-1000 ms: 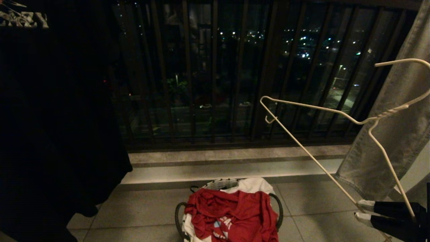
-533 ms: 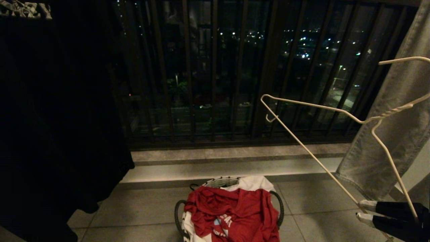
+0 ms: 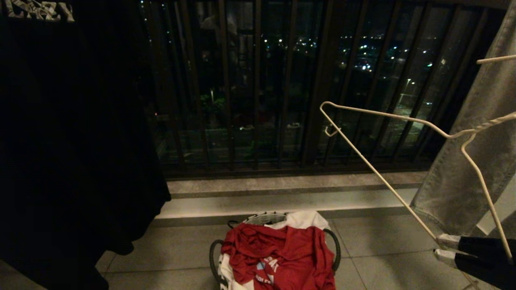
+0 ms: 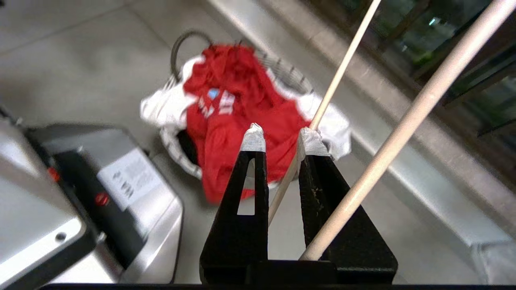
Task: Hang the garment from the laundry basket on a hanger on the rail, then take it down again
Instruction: Pick up clothes from the basket
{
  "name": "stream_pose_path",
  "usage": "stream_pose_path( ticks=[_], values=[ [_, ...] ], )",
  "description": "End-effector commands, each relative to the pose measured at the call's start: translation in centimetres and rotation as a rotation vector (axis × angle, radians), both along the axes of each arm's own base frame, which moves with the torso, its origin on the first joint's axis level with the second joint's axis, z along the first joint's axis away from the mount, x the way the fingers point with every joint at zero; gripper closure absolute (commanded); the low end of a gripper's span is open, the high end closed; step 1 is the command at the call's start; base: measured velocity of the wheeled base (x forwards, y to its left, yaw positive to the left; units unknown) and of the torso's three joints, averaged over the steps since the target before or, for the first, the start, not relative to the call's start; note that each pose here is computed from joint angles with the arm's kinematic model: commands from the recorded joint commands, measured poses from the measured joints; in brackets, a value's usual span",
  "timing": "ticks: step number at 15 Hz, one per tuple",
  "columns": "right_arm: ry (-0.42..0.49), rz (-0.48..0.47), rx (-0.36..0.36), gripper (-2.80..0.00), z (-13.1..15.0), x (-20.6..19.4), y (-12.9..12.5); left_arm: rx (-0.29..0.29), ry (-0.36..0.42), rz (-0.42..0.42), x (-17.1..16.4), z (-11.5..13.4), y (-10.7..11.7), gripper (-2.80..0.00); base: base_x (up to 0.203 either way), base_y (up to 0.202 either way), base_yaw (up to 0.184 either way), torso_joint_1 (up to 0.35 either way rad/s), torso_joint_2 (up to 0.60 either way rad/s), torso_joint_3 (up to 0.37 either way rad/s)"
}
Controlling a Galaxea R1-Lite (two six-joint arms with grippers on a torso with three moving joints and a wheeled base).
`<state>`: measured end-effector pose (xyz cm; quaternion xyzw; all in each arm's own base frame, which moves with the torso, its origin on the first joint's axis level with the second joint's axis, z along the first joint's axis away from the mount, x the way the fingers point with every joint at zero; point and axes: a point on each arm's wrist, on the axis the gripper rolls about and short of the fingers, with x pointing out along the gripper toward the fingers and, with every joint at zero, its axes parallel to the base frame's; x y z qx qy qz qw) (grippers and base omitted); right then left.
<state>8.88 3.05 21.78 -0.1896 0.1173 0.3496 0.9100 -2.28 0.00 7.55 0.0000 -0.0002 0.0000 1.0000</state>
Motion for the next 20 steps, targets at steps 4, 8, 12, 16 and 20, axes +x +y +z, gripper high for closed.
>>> stream_pose_path(
  ticks=[4,8,12,16,20],
  values=[
    [0.004,0.013,0.000,0.00,0.1,1.0,0.3,0.000,-0.001,0.000,0.0,0.0,0.0,0.00,0.000,0.000,0.000,0.000,0.00,0.000],
    [-0.023,0.023,-0.037,0.00,0.1,1.9,0.5,0.000,-0.001,0.000,0.0,0.0,0.0,0.00,0.000,0.000,0.000,0.000,0.00,0.000],
    [-0.036,0.023,-0.040,0.00,0.6,3.4,0.8,0.000,-0.001,0.000,0.0,0.0,0.0,0.00,0.000,0.000,0.000,0.000,0.00,0.000],
    [-0.019,0.024,-0.036,0.00,0.4,5.0,1.2,0.000,-0.001,0.000,0.0,0.0,0.0,0.00,0.000,0.000,0.000,0.000,0.00,0.000],
    [-0.064,0.023,-0.014,0.00,1.2,5.4,1.3,0.000,-0.001,0.000,0.0,0.0,0.0,0.00,0.000,0.000,0.000,0.000,0.00,0.000]
  ],
)
